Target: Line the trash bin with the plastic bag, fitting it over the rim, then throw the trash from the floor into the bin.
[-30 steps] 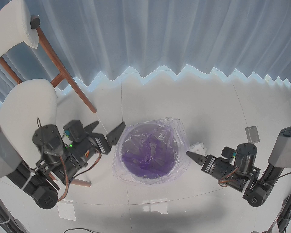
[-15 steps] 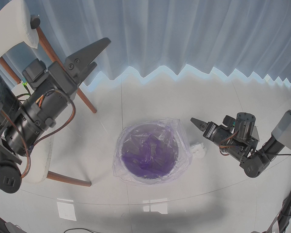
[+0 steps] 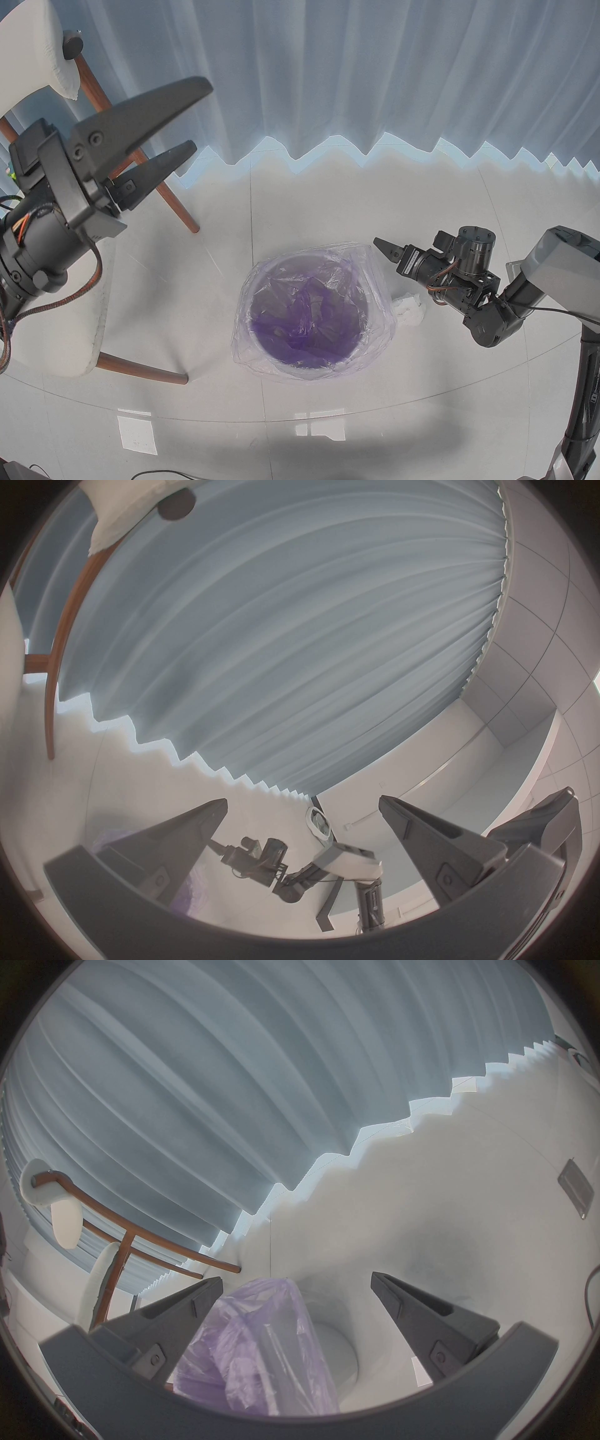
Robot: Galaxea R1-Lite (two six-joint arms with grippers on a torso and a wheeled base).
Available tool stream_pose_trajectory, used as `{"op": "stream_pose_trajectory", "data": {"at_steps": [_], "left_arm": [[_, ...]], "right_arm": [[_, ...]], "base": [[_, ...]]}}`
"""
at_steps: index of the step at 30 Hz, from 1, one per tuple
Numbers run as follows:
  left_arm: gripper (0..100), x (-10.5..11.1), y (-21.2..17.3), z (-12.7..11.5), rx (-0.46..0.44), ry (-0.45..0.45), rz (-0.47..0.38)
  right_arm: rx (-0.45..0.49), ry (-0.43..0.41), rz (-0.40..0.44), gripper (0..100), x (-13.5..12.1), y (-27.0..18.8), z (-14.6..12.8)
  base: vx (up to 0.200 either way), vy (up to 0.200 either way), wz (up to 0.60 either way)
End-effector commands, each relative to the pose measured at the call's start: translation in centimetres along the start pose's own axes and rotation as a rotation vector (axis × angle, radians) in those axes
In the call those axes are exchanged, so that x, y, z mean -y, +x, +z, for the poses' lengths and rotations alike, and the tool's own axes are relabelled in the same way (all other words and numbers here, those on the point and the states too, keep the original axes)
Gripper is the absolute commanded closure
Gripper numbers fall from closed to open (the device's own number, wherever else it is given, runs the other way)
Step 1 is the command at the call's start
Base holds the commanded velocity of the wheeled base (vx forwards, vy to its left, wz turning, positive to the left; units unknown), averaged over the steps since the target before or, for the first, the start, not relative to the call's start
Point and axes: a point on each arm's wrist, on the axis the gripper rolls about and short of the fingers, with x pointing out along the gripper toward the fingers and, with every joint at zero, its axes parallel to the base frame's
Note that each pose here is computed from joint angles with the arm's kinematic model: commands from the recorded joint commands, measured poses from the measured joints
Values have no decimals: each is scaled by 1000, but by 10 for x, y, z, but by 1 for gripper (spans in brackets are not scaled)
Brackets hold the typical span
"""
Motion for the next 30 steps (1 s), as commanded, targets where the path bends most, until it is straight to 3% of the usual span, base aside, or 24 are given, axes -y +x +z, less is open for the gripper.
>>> {"op": "stream_pose_trajectory", "data": {"at_steps": [1, 16, 17, 30], "left_arm": [[0, 8, 2, 1, 3, -4, -29], [0, 12, 0, -9, -37, 28, -56], [0, 12, 1, -9, -38, 27, -58], [0, 11, 1, -12, -49, 33, -54]], "right_arm": [[-24, -1, -7, 0, 11, 20, -17], [-65, -1, 9, 0, 11, 35, -42], [-64, -1, 8, 100, 12, 37, -43], [-71, 18, -55, 100, 42, 44, -55]], "base": [[0, 0, 0], [0, 0, 0], [0, 0, 0], [0, 0, 0]]}}
